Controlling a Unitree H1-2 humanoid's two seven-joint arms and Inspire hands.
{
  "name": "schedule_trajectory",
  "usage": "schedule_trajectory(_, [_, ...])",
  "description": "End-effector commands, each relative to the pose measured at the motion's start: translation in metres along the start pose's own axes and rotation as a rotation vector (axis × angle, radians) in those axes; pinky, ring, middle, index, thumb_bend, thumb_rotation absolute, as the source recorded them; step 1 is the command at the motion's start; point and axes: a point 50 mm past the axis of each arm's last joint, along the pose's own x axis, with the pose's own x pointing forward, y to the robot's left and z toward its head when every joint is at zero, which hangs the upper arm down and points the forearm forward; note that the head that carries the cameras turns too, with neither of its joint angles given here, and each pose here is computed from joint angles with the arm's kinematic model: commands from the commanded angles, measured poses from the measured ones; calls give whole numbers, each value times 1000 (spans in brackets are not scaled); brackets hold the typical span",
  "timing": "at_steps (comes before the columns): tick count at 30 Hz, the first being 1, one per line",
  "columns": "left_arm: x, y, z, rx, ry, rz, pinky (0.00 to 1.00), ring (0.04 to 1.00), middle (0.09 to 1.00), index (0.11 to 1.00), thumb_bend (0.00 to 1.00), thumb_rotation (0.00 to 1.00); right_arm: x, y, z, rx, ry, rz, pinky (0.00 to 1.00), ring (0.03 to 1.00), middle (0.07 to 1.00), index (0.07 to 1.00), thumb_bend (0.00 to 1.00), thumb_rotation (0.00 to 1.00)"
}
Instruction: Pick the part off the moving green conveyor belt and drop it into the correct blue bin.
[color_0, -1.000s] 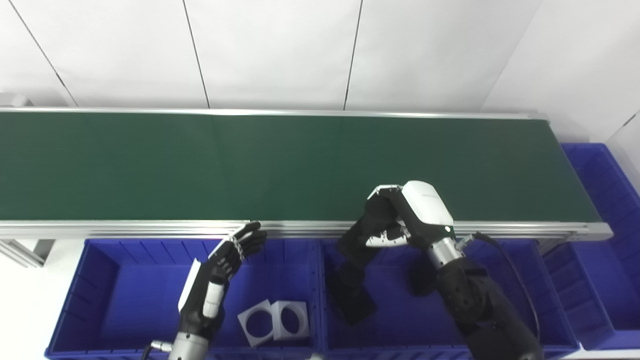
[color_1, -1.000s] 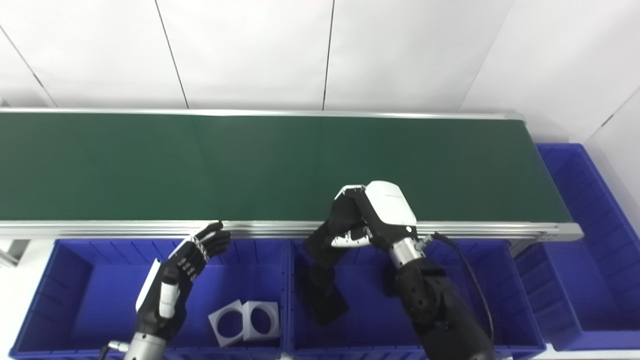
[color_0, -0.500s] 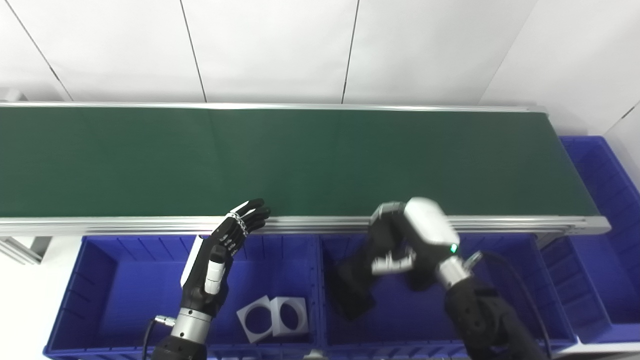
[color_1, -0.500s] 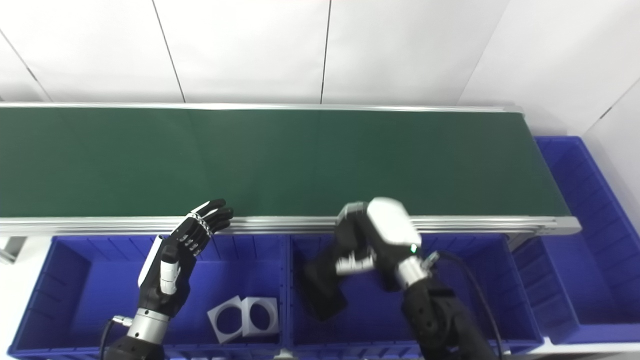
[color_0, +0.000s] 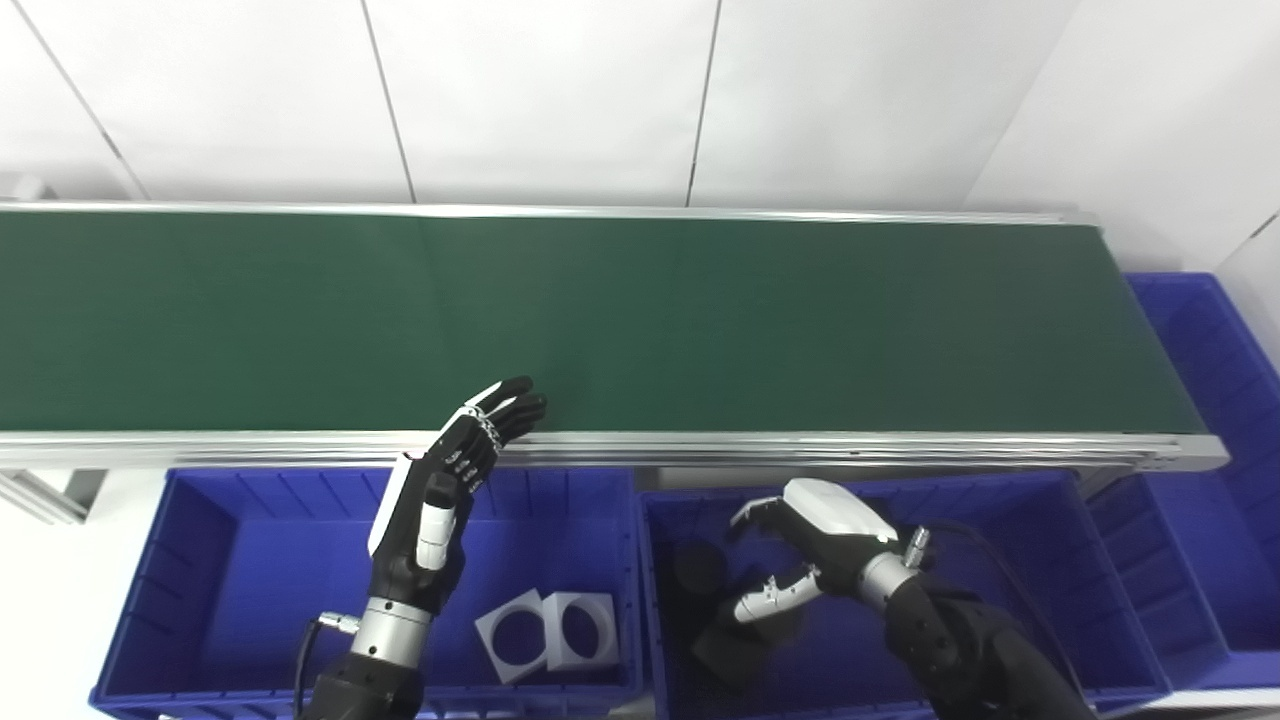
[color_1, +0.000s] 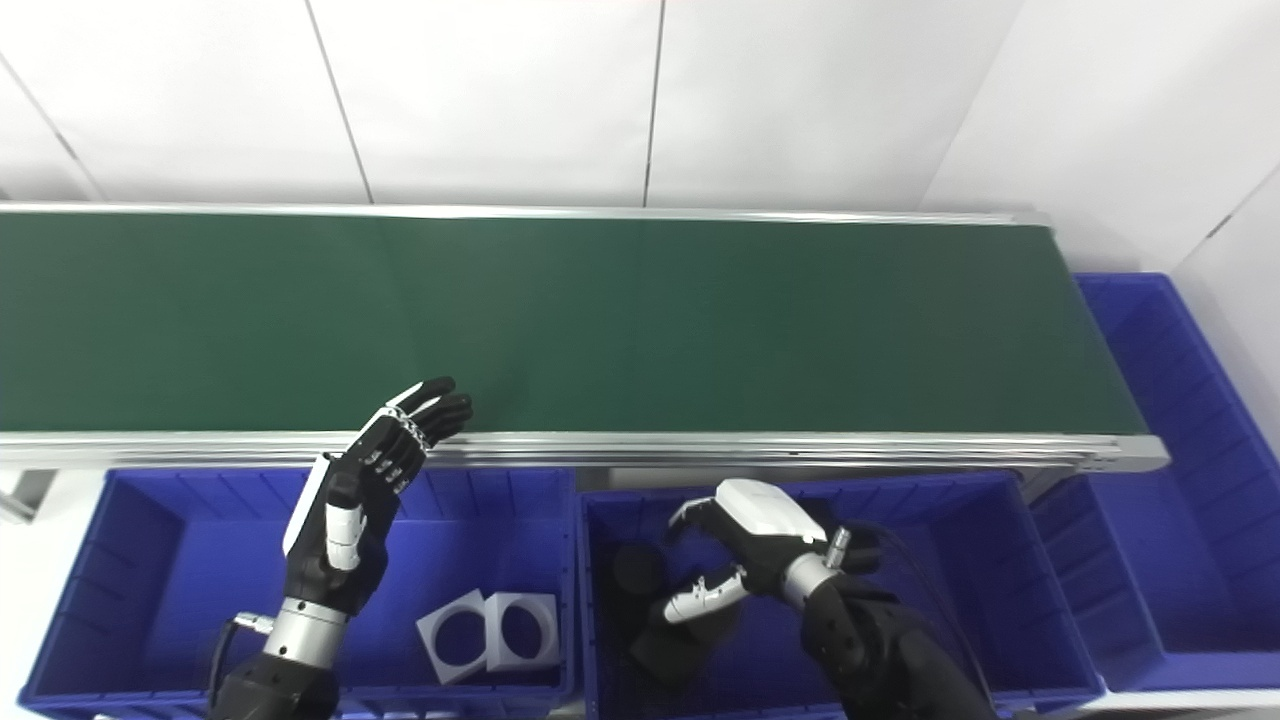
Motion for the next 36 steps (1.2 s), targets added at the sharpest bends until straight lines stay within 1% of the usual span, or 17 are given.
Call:
schedule_trajectory(1, [14,-4,12,-5,-87,3,840,800,787,804,783,990,-7,-11,4,5,-34,-97,922,958,946,904,811,593])
schedule_trajectory(3, [14,-6,13,0,-90,7,827,795,785,800,786,995,-12,-14,7,3,-60,-176,961,990,980,936,845,641])
schedule_trajectory(5, [13,-7,13,0,-89,8,825,805,784,801,794,1000,-16,-15,8,22,-86,-263,978,999,997,956,857,659])
schedule_trajectory(9, [12,-8,13,-6,-89,13,830,810,785,803,799,1000,-22,-18,11,57,-129,-397,978,1000,1000,969,847,662])
schedule_trajectory(12, [10,-8,14,-14,-90,11,840,807,789,804,801,995,-28,-23,16,90,-162,-470,959,997,1000,980,813,674])
schedule_trajectory(16, [10,-11,16,-14,-99,17,841,807,784,802,788,993,-39,-28,22,128,-187,-539,897,961,979,962,819,681])
schedule_trajectory(18, [10,-12,17,-12,-102,20,832,806,785,801,787,993,-44,-28,24,188,-227,-552,867,945,973,959,809,665])
schedule_trajectory(21, [9,-13,19,-9,-105,23,822,806,790,803,781,999,-49,-26,24,301,-304,-568,769,903,949,943,798,593])
schedule_trajectory(22, [9,-14,19,-7,-106,26,815,804,789,801,782,998,-50,-24,23,352,-335,-570,719,854,941,937,794,568])
schedule_trajectory(24, [8,-14,19,-4,-104,33,810,801,788,801,789,996,-51,-20,22,424,-377,-574,686,815,933,933,795,565])
schedule_trajectory(25, [7,-14,18,-2,-101,35,808,798,786,802,800,994,-50,-16,22,466,-402,-573,683,803,922,928,804,581])
schedule_trajectory(27, [5,-13,18,0,-96,35,815,801,788,806,810,994,-49,-10,21,526,-439,-568,713,815,904,914,819,599])
schedule_trajectory(29, [3,-11,17,5,-89,35,822,807,787,806,812,999,-46,-4,22,592,-477,-548,775,845,895,902,820,576])
schedule_trajectory(31, [0,-10,15,10,-80,40,823,806,785,803,811,995,-41,3,24,650,-505,-533,790,850,888,895,825,580])
schedule_trajectory(32, [-2,-9,15,10,-76,47,824,806,784,802,811,993,-39,6,24,667,-513,-526,796,852,884,892,827,582])
schedule_trajectory(34, [-5,-9,13,13,-65,50,821,804,779,796,803,983,-35,13,26,692,-524,-520,780,836,867,884,849,627])
schedule_trajectory(36, [-9,-9,12,12,-58,50,842,815,778,799,812,985,-33,19,28,721,-527,-515,766,822,855,879,878,646])
